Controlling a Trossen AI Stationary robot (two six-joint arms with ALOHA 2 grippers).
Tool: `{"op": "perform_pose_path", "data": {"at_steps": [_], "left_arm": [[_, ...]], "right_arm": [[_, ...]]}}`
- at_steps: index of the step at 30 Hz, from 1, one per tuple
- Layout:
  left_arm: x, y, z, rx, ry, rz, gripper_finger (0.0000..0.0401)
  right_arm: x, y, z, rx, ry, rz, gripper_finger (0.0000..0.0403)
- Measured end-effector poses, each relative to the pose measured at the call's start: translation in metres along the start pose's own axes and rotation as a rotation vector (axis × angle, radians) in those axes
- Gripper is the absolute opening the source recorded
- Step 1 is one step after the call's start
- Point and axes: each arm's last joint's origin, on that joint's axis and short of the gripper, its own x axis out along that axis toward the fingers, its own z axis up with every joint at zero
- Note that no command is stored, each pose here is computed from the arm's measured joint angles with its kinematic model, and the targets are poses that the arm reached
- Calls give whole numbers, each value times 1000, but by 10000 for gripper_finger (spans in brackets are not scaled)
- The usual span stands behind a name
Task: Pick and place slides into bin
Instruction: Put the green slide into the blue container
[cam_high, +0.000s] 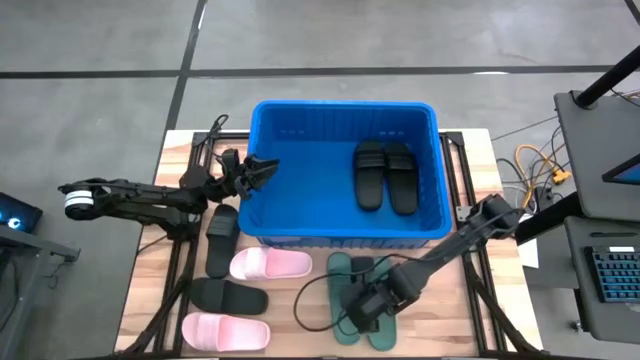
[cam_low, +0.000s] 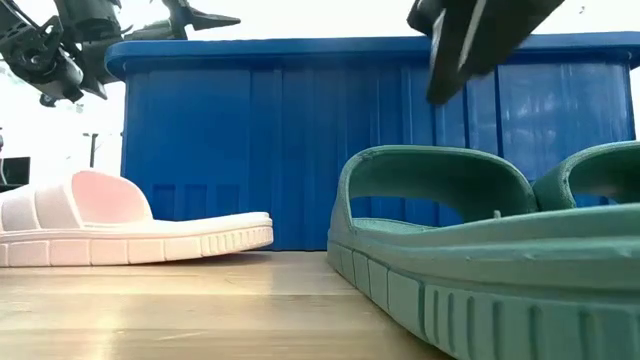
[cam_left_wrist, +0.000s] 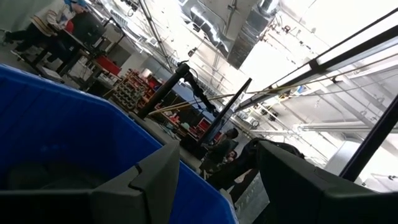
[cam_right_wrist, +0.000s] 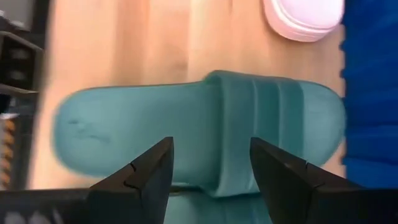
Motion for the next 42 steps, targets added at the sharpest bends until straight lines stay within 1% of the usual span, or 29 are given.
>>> {"op": "perform_pose_path", "data": {"at_steps": [4, 9, 16, 22, 26, 29, 32, 36, 39, 42], "left_arm": [[0, 0, 0, -1, 3, -4, 201], [0, 0, 0, -2, 3, -5, 201], [0, 0, 0, -2, 5, -8, 201], [0, 0, 0, -2, 7, -9, 201], [0, 0, 0, -2, 7, -9, 201], [0, 0, 0, 0, 7, -9, 201], [0, 0, 0, 0, 7, -9, 201], [0, 0, 0, 1, 7, -9, 201], [0, 0, 0, 1, 8, -10, 201], [0, 0, 0, -2, 13, -15, 201]], "right_arm": [[17, 1, -2, -15, -1, -99, 203], [31, 3, -5, -85, 27, -122, 203], [33, 0, -6, -46, -22, -246, 203], [33, -2, -5, -62, -17, -243, 203], [34, 1, -4, -137, -1, -171, 203], [35, 2, -4, -149, -11, -165, 203], [41, 1, -7, -142, -7, -193, 203], [55, 3, -11, -195, 21, -219, 203], [62, 4, -12, -160, 13, -266, 203], [63, 3, -13, -116, 3, -289, 199]]}}
